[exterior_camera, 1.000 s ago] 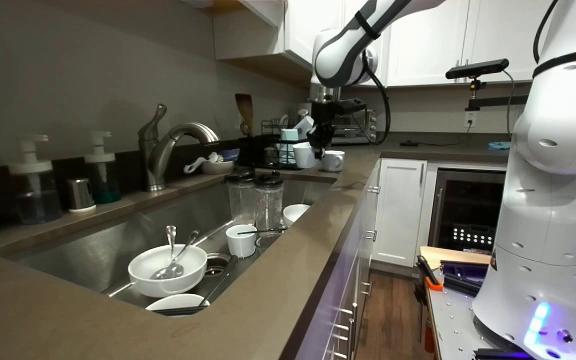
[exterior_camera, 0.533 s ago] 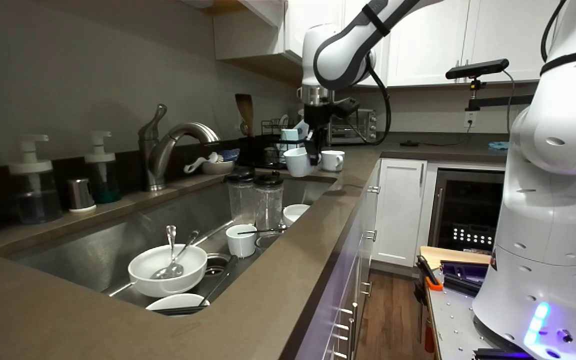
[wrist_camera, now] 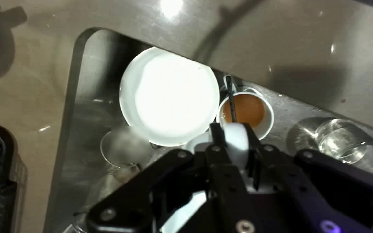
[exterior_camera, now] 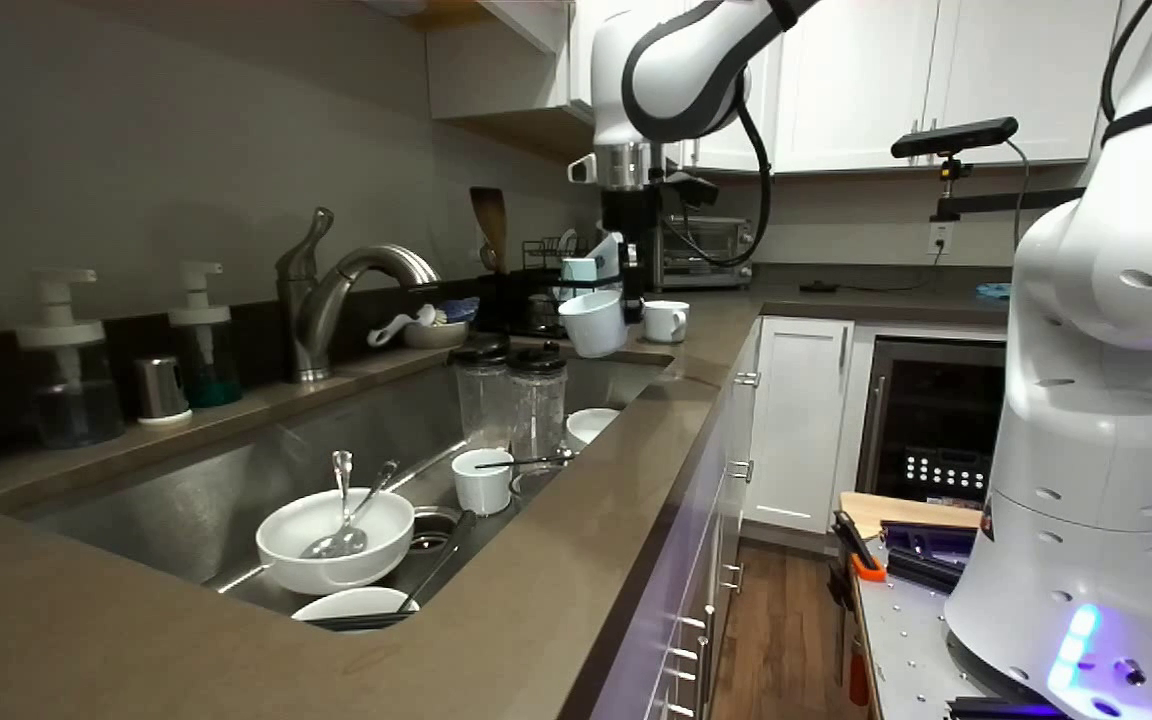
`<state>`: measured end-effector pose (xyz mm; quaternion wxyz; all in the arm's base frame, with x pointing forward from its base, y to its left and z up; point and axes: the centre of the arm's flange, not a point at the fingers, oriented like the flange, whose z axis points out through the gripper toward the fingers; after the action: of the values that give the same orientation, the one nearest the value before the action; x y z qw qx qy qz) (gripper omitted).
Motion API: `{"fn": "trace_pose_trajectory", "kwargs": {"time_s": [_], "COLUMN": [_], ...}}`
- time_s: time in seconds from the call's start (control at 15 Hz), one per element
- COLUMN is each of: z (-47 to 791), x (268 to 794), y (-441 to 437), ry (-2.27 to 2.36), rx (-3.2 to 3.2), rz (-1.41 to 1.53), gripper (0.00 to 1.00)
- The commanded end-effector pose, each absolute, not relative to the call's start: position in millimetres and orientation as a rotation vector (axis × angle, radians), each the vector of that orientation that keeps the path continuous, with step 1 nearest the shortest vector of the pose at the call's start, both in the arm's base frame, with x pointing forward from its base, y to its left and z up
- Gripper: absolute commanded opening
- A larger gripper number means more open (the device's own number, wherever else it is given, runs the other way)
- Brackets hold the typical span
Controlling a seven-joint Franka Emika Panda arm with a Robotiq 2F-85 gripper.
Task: Pick up the white mug on the left and pour the liquid inside it into the sink then set it down on the left side of the counter
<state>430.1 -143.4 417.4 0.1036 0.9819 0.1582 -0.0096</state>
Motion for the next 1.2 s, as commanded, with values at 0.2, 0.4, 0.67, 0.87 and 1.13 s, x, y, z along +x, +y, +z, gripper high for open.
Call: {"fn": "trace_pose_trajectory", "kwargs": {"time_s": [0.2, 0.4, 0.67, 0.87, 1.13], "z": [426.2, 425.3, 423.9, 418.0, 412.4], "x": [420.5, 418.6, 423.3, 434.2, 447.7], "y": [-135.4, -135.4, -120.8, -94.3, -58.1], "ry": [0.632, 0.641, 0.694, 0.827, 0.991], "rx": [2.89, 2.89, 2.833, 2.708, 2.504], "rz": [-0.041, -0.044, -0.063, -0.113, -0.184], "gripper": [0.16, 0.16, 0.04, 0.04, 0.04]}}
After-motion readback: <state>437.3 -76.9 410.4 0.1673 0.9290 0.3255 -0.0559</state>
